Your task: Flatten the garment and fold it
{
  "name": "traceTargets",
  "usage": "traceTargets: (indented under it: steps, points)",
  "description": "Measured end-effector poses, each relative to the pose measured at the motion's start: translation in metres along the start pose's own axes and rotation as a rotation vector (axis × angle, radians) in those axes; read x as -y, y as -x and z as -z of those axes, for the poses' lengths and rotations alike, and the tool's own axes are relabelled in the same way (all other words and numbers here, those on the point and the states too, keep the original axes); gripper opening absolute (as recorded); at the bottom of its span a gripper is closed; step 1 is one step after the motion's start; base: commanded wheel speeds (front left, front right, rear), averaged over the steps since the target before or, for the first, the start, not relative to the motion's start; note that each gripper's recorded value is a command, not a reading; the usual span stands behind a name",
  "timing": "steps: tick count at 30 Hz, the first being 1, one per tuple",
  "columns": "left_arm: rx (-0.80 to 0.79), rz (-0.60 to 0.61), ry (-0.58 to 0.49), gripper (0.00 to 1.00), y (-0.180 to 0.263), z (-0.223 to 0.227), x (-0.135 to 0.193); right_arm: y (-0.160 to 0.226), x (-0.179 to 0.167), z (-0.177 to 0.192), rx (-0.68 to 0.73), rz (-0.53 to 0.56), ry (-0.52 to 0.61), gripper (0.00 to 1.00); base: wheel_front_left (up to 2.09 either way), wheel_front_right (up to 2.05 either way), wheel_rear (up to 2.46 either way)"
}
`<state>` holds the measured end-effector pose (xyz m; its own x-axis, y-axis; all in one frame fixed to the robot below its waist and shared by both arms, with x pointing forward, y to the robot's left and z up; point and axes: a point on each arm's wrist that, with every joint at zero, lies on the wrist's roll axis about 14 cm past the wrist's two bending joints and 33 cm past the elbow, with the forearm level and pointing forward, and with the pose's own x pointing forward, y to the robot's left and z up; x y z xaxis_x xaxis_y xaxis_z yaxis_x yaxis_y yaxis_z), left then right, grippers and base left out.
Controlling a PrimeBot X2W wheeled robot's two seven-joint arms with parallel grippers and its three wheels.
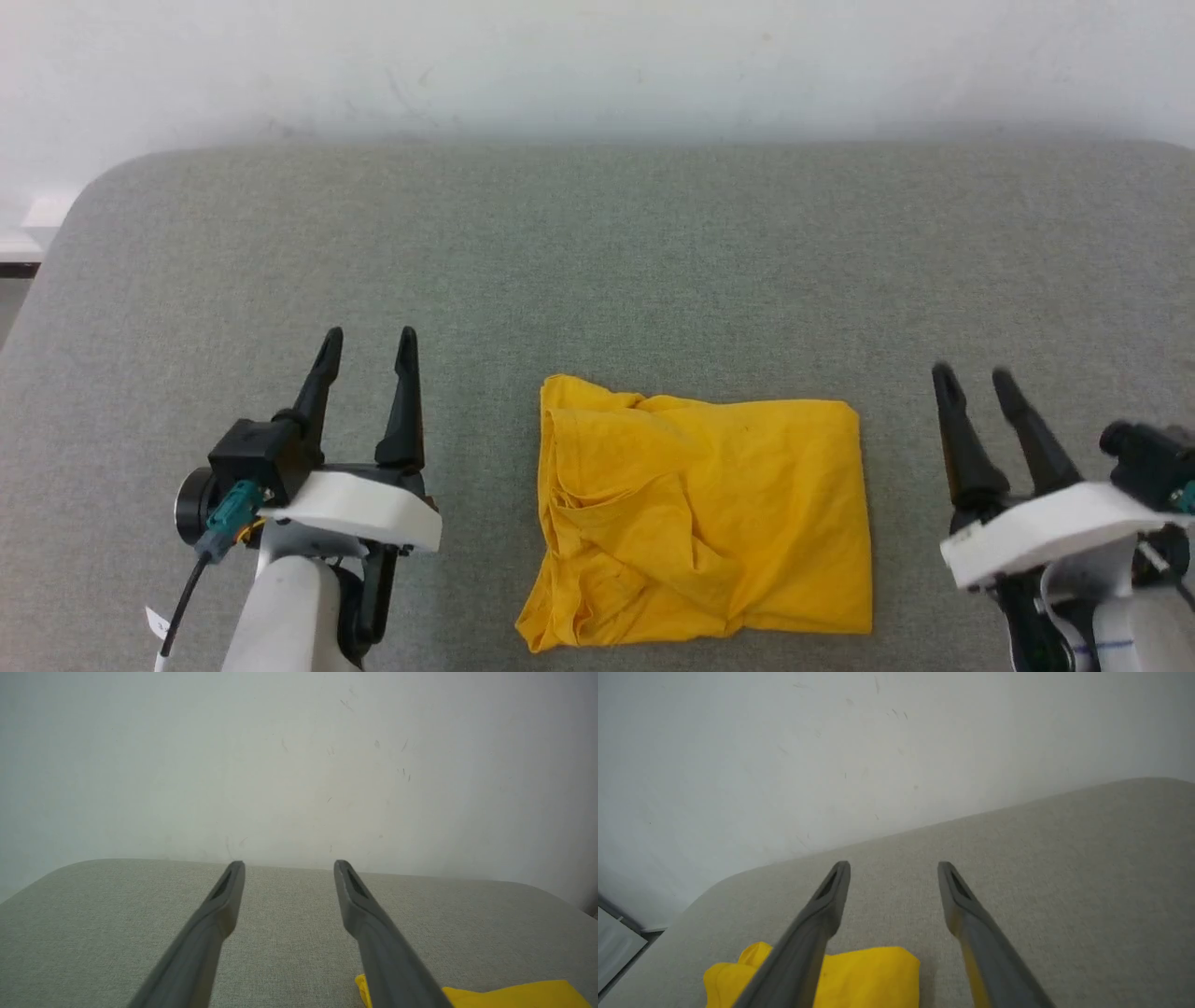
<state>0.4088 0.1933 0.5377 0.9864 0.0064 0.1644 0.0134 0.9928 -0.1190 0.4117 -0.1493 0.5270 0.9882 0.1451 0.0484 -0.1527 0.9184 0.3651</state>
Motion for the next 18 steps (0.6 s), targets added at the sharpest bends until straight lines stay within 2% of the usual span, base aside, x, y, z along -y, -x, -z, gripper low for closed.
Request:
traceTargets:
  steps: [3, 6, 14, 18]
  points:
    - [0.008, 0.005, 0.001, 1.0, 0.001, -0.003, 0.002, 0.016, 0.022, 0.032, -0.134, 0.071, -0.034, 1.0, 0.0, 0.0, 0.0]
    - [0.01, 0.007, 0.001, 1.0, 0.001, -0.004, 0.002, 0.028, 0.029, 0.064, -0.265, 0.101, -0.097, 1.0, 0.0, 0.0, 0.0]
    - [0.005, 0.004, 0.002, 1.0, 0.002, -0.002, 0.001, 0.052, 0.019, 0.137, -0.56, 0.126, -0.337, 1.0, 0.0, 0.0, 0.0]
    - [-0.001, -0.001, 0.0, 1.0, 0.003, 0.0, -0.001, 0.047, 0.002, 0.153, -0.627, 0.093, -0.408, 1.0, 0.0, 0.0, 0.0]
